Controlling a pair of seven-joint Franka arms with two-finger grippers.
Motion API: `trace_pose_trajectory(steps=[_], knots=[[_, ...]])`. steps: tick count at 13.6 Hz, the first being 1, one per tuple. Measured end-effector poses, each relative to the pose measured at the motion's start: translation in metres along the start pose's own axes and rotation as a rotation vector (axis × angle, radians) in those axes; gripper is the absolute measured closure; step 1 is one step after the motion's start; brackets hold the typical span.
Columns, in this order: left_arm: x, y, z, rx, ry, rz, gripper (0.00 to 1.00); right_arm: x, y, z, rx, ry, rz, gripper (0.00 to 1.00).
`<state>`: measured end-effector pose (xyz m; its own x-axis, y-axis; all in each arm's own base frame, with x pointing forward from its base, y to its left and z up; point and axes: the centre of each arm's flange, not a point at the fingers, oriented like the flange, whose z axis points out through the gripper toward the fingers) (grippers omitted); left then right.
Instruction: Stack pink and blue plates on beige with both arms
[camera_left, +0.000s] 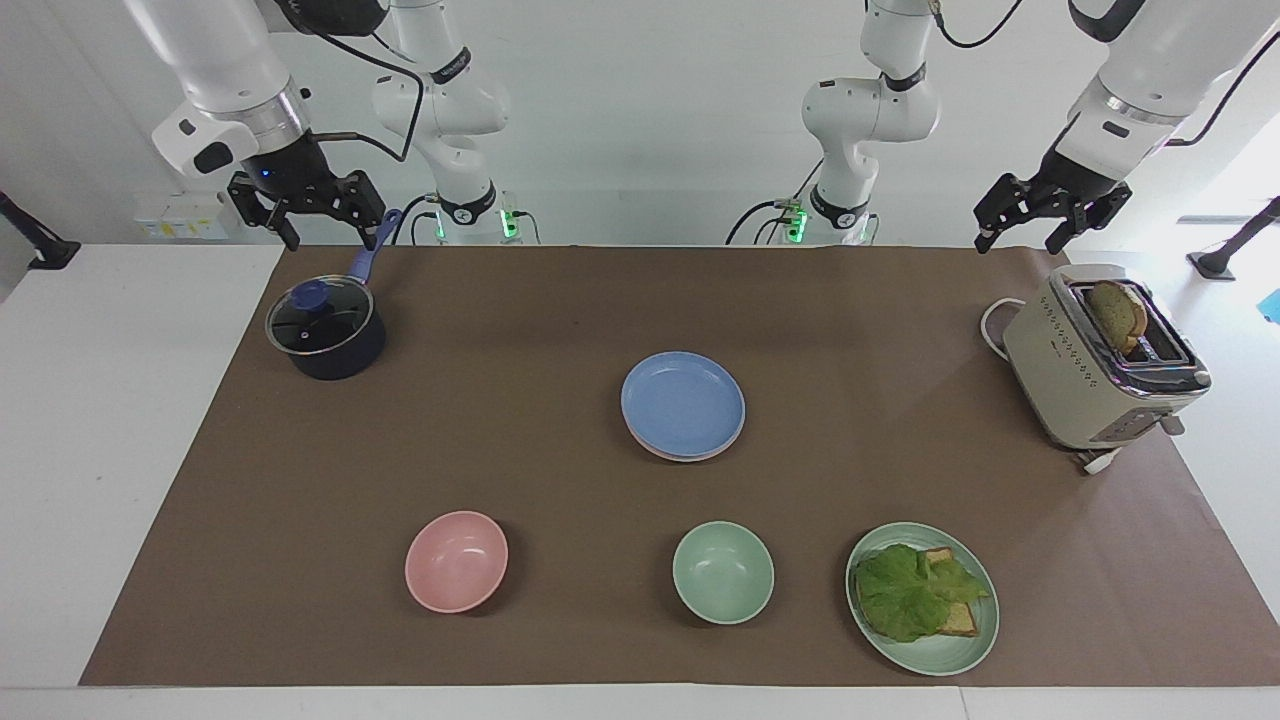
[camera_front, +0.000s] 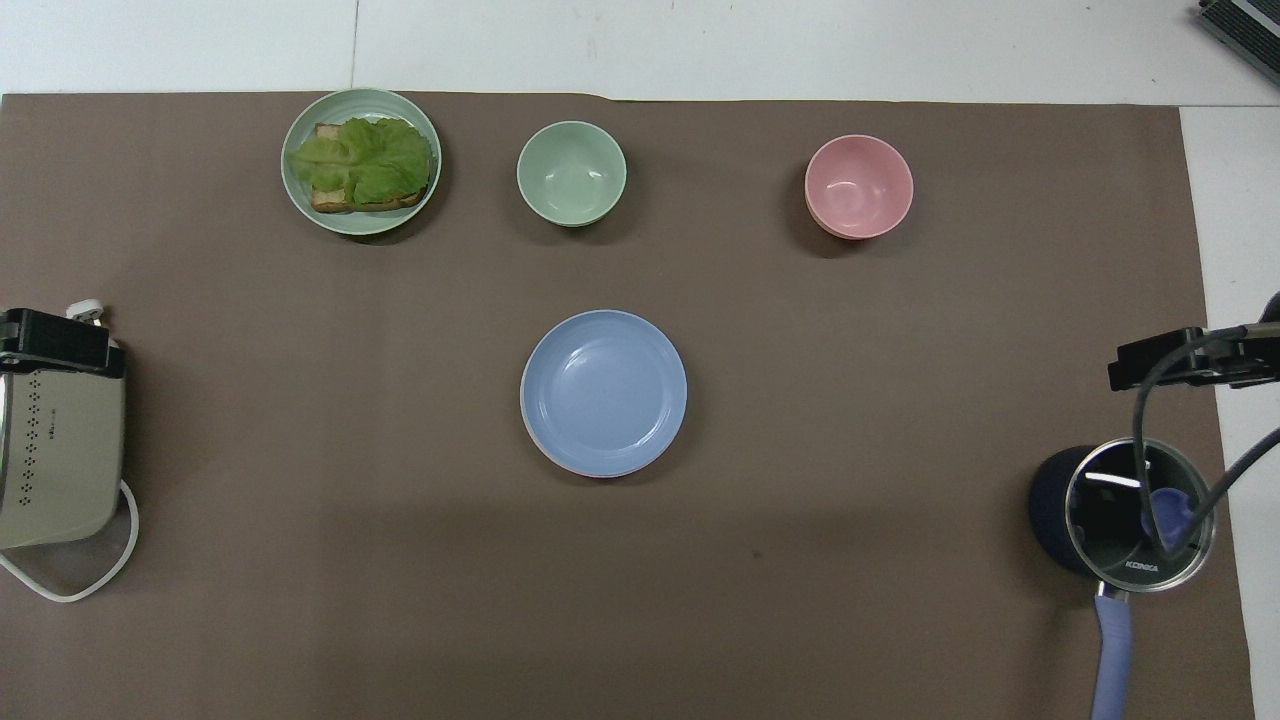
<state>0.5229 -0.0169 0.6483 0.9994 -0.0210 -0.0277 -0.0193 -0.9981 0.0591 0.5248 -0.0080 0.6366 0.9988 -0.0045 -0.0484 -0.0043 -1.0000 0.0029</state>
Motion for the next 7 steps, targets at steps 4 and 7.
trace_pose_trajectory(steps=[4,7], knots=[[0.0,0.0,0.0,0.0,0.0,0.0,0.0,0.0001,-0.0004,0.001,0.0,0.0,0.006,0.0],[0.0,0.0,0.0,0.0,0.0,0.0,0.0,0.0,-0.0004,0.0015,0.0,-0.001,0.009,0.0]])
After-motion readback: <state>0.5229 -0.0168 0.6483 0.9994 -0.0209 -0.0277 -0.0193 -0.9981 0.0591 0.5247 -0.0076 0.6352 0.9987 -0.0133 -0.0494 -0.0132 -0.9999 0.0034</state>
